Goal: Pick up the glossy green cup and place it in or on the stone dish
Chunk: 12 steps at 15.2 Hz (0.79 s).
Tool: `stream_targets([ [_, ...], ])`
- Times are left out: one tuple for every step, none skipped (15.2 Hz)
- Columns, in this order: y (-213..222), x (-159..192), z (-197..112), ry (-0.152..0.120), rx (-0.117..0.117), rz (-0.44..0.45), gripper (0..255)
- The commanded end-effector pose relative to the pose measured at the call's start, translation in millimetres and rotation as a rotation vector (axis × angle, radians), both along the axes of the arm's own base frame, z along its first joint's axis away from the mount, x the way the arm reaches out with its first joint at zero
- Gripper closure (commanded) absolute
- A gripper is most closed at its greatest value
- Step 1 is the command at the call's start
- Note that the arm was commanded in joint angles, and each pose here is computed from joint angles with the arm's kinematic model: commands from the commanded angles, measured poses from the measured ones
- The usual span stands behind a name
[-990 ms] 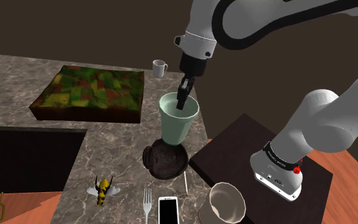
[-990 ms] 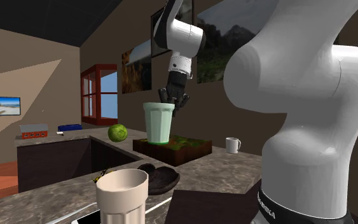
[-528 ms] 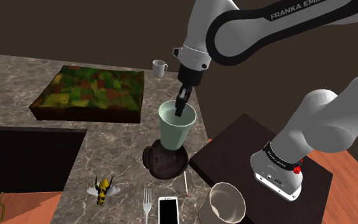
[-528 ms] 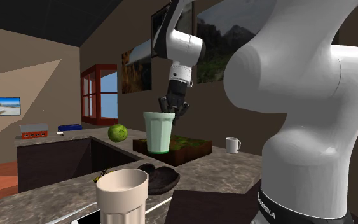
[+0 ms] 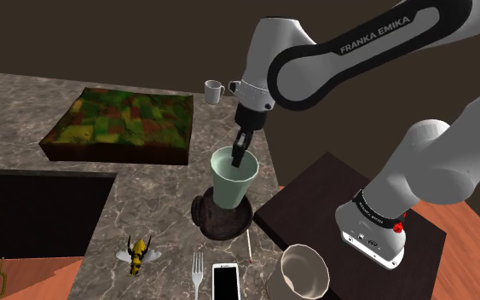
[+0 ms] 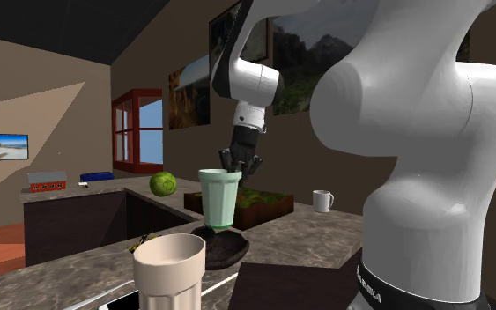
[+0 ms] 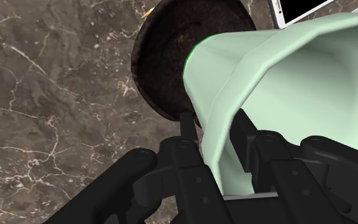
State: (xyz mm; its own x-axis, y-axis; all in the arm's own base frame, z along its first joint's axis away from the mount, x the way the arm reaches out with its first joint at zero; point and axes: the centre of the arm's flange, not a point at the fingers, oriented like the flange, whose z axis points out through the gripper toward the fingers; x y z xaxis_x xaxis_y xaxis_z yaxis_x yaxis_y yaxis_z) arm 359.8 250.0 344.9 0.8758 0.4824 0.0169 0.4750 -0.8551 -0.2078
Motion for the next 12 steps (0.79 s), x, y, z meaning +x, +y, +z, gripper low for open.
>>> stream_targets([
  [-0.8, -0.6, -11.2, -0.001, 0.0, 0.0, 255],
  [-0.8, -0.6, -16.7, -0.001, 0.0, 0.0, 255],
  [-0.9, -0.6, -16.7, -0.001, 0.0, 0.0, 255],
  [-0.8, -0.6, -16.7, -0.001, 0.0, 0.0, 255],
  [-0.8, -0.6, -16.7, -0.001, 0.0, 0.0, 255],
  [-0.8, -0.6, -16.7, -0.001, 0.0, 0.0, 255],
  [-0.8, -0.6, -16.7, -0.001, 0.0, 0.0, 255],
  [-0.8, -0.6, -16.7, -0.001, 0.0, 0.0, 255],
  [-0.8, -0.6, -16.7, -0.001, 0.0, 0.0, 255],
  [-0.8, -0.6, -16.7, -0.001, 0.0, 0.0, 255],
  [-0.9, -0.6, -16.7, -0.001, 0.0, 0.0, 0],
  [-0.9, -0.5, -16.7, -0.001, 0.0, 0.0, 0],
])
